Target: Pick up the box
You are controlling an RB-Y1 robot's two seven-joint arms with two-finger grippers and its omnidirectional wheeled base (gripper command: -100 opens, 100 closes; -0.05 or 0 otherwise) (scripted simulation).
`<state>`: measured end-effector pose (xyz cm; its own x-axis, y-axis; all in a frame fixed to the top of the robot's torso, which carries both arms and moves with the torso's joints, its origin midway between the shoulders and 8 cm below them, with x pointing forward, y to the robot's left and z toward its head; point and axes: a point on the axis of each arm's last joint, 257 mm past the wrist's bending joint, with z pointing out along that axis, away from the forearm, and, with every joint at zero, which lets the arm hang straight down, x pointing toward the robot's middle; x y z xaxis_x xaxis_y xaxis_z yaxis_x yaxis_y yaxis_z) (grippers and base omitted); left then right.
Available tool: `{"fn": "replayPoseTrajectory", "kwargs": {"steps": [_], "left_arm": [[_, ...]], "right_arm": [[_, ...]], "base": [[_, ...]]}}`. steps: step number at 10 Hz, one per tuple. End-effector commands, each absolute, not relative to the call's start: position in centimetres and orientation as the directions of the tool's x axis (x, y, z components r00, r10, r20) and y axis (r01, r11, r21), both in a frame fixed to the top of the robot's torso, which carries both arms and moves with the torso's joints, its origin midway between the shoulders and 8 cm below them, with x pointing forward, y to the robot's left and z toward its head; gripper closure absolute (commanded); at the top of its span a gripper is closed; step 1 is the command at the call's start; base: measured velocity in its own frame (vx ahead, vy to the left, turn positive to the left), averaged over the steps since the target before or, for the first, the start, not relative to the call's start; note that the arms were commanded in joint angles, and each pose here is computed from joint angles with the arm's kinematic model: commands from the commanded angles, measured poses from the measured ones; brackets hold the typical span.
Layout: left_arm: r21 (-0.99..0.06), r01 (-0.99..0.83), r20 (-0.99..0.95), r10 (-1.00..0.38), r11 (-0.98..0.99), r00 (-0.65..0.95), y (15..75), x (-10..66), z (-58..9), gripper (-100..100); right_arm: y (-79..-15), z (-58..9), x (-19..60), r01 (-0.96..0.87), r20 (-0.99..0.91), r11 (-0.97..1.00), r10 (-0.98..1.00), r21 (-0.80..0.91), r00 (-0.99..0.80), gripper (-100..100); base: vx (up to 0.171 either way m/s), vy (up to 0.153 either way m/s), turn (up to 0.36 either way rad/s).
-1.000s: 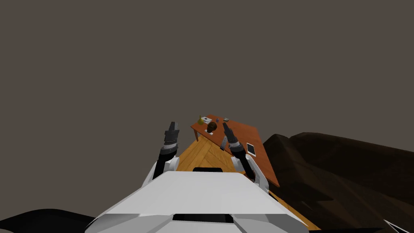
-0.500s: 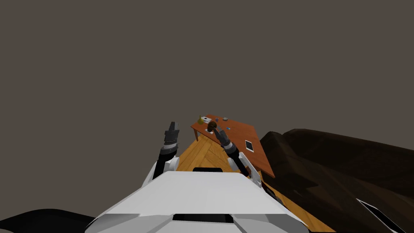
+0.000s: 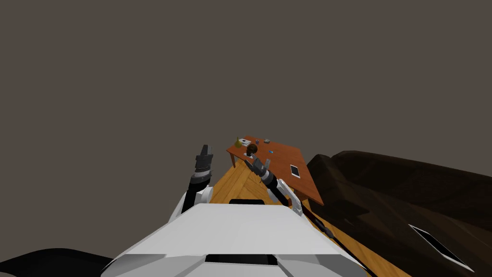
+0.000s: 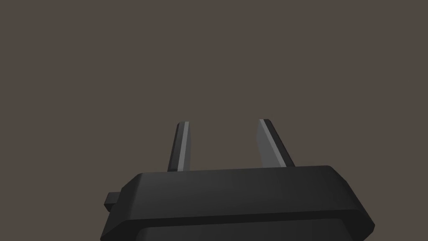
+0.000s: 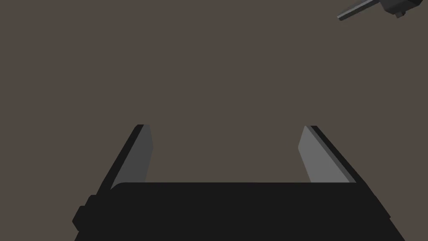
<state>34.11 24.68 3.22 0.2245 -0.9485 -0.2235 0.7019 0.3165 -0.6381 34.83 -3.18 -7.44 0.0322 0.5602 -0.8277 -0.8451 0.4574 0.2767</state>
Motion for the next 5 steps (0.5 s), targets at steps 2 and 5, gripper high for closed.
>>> {"fn": "replayPoseTrajectory", "kwargs": {"steps": [2, 5], "left_arm": [[-0.638, 0.702, -0.223, -0.949, 0.316, 0.225, 24.7, 34.1, 3.2, 0], [-0.638, 0.702, -0.223, -0.949, 0.316, 0.225, 24.7, 34.1, 3.2, 0]], "right_arm": [[-0.9, -10.6, 33.6, -0.879, -0.889, 0.437, 0.457, 0.188, 0.037, -100], [0.7, -13.1, 32.7, -0.902, -0.929, 0.418, 0.367, 0.112, 0.055, -100]], "base": [[-0.019, 0.054, -0.031], [-0.025, 0.055, -0.02]]}}
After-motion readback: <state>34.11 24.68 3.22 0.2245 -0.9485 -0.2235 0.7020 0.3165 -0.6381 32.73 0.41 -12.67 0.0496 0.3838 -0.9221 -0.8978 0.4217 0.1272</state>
